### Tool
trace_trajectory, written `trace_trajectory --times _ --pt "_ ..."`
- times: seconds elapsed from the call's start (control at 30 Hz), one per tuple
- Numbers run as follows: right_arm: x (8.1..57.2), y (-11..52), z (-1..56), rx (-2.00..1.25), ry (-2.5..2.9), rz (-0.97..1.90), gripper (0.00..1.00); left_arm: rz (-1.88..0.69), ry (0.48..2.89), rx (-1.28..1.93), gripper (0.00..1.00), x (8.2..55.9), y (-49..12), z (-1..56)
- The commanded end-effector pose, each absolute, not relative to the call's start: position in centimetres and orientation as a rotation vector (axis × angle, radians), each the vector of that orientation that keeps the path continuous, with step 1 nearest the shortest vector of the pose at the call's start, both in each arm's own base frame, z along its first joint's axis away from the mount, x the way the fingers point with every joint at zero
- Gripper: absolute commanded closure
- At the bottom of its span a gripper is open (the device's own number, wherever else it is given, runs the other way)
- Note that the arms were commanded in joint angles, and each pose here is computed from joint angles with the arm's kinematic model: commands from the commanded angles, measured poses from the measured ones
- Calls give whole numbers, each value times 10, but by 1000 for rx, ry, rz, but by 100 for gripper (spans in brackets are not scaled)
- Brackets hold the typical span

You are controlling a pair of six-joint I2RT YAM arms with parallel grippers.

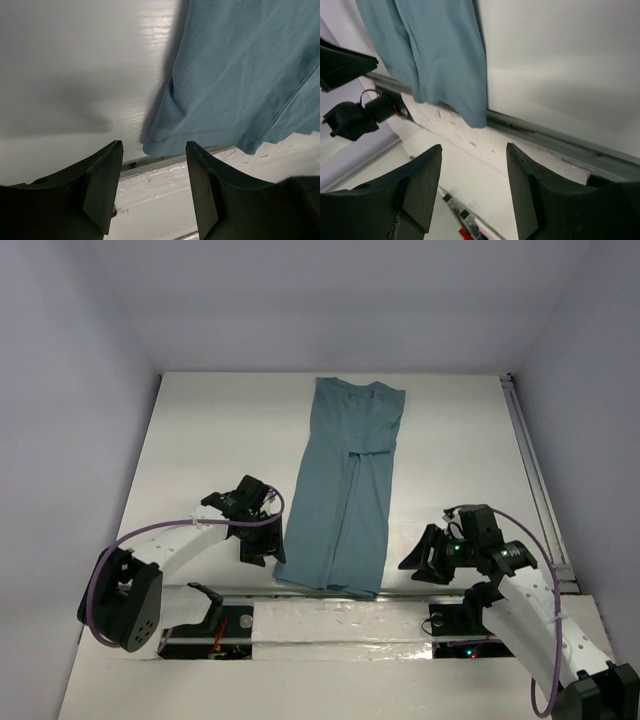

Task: Fold and stack the t-shirts
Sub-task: Grab the bottom of the folded rectangular tshirt with both arms

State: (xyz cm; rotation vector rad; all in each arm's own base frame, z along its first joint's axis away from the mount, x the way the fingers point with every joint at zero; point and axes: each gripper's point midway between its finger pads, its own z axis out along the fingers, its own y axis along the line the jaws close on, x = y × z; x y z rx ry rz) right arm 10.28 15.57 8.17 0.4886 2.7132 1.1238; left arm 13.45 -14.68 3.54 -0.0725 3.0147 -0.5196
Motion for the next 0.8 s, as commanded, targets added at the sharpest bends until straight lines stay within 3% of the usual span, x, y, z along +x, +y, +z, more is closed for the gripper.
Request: trace_trajectory --times 0.0,0.3,0.63,0.77 --pt "87 169 84 495 2752 1257 40 -538 3055 -67 50 128 -152 36" --pt "58 213 71 252 2905 1329 39 -564 3129 8 54 110 -163 26" --pt "93 231 51 264 2905 1166 40 -585 3135 12 60 106 -164 25" --pt "96 227 45 304 2903 1111 42 -581 3143 25 67 104 -165 25"
